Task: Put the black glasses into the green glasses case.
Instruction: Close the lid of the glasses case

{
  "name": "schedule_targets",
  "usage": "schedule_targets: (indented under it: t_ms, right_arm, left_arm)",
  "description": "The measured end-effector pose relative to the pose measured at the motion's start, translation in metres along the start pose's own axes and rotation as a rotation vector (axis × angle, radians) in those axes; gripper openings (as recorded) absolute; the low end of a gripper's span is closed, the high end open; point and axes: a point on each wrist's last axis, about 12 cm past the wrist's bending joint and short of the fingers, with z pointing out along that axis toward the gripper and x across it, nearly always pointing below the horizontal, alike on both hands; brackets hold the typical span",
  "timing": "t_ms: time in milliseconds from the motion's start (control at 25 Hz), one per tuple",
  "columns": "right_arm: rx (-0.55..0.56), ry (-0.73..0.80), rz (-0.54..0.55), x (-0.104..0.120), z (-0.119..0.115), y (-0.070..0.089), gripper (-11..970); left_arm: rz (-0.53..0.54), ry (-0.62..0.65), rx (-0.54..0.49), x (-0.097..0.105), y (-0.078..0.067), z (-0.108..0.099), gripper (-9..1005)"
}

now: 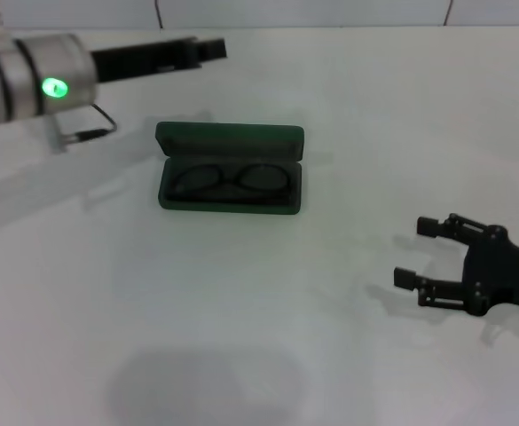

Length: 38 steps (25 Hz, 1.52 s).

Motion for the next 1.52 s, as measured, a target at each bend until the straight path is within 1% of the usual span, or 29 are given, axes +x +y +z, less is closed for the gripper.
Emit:
schedule_targets:
  t_ms: [120,200,360,400,520,720,1120,1400,1520]
  right_arm:
    - [0.03,-0.013,0.005,0.0,-0.004,-0.003,883]
    - [0.036,-0.012,0.006,0.0,-0.006,-0.004,883]
    - [0.048,-0.006,0.005,0.001,-0.007,-0.005,883]
    - [0.05,-0.005,0.003,0.001,-0.007,-0.005,883]
    - [0.053,-0.004,-0.001,0.001,-0.007,-0.006,883]
    - [0.057,-0.002,-0.003,0.001,-0.007,-0.006,883]
    - [0.059,-0.001,-0.003,0.002,-0.007,-0.006,884]
    - [0.057,0.002,0.005,0.004,-0.007,-0.005,884]
    - [0.055,0.002,0.005,0.003,-0.007,-0.005,884]
  left_arm:
    - [0.021,0.027,-0.143,0.011,-0.003,0.028,-1]
    - [0.066,0.032,-0.215,0.014,-0.011,0.044,-1]
    - [0.135,0.014,-0.301,0.018,-0.026,0.061,-1]
    - [0.154,0.01,-0.326,0.021,-0.029,0.065,-1]
    - [0.158,-0.01,-0.372,0.028,-0.031,0.074,-1]
    - [0.159,0.007,-0.385,0.036,-0.031,0.078,0]
    - [0.173,0.057,-0.389,0.052,-0.029,0.075,0]
    - [0.19,0.077,-0.382,0.06,-0.029,0.07,0]
    - [0.213,0.081,-0.379,0.065,-0.028,0.065,0]
